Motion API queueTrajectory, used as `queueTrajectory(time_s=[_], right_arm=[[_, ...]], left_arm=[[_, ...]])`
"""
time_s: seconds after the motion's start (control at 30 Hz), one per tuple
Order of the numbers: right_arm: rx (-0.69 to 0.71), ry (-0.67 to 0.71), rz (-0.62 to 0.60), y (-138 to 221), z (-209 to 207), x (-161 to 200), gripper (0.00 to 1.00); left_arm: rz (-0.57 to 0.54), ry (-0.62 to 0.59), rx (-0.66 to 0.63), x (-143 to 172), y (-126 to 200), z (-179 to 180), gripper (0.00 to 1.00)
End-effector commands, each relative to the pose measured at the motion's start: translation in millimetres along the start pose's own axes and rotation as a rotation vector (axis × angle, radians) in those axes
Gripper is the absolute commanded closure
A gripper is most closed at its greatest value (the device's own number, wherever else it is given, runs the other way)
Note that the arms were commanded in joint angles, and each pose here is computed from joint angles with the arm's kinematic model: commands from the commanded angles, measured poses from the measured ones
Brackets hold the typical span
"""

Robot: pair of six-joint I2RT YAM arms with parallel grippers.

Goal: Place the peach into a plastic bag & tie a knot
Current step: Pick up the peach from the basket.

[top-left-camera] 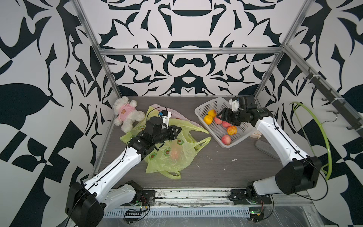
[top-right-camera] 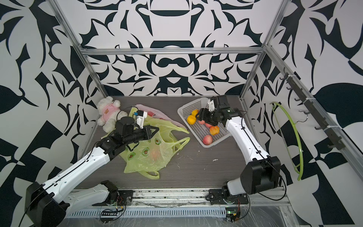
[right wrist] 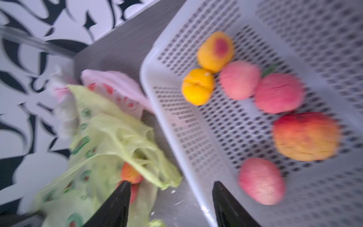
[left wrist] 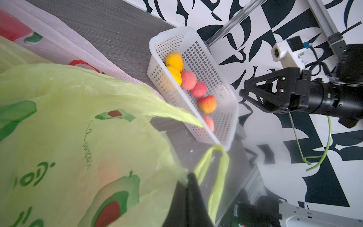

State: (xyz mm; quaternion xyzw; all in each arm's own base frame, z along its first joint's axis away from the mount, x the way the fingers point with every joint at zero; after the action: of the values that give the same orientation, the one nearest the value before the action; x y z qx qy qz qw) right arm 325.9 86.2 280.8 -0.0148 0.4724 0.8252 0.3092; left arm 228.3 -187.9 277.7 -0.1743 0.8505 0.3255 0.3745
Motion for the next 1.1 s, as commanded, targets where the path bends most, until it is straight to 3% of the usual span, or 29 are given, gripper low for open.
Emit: queueTrajectory(time_s=[0.0, 0.23, 0.43, 0.73, 0.83, 0.93, 1.07], right_arm=[[0.285, 0.070, -0.113, -17.1, -25.7, -14.9, 0.27], [0.447, 0.129, -0.077, -77.8, -40.8, -41.4, 0.24], [0.550, 0.163, -0.080, -105.3, -53.4, -57.9, 0.24], [0.582, 0.136, -0.016, -139.6, -73.7, -66.2, 0.24], [0.524, 0.118, 0.013, -146.5, -70.8, -64.5, 0.25], [0.497, 0.111, 0.012, -147.4, -68.4, -64.2, 0.30], [0.473, 0.107, -0.002, -138.9, -64.6, -63.5, 0.50]], left_arm=[[-0.006, -0.002, 0.009, 2.6, -0.6, 1.8, 1.00], [-0.005, -0.001, 0.019, 1.3, -1.4, 0.5, 1.00], [-0.004, -0.002, 0.021, 1.8, -0.9, 0.1, 1.00], [0.006, 0.003, 0.014, 3.4, -1.5, 1.5, 1.00], [0.010, 0.004, 0.013, 3.3, -1.7, 1.4, 1.00], [0.011, 0.004, 0.013, 2.9, -2.1, 1.3, 1.00], [0.012, 0.006, 0.013, 2.8, -2.7, 1.5, 1.00]])
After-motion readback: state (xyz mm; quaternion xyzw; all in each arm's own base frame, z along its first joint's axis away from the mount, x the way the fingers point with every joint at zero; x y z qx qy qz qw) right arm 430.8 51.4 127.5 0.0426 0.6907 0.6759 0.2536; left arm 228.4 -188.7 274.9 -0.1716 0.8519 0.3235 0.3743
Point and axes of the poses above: each gripper's point midway between its finger pads, its own y axis back along the fingers, its own z axis along the line the jaws close on, x = y × z, the point moved 8 cm from there along y, back along the fingers, and after that the axes turned 14 degrees about -y, right-handed, at the moved point
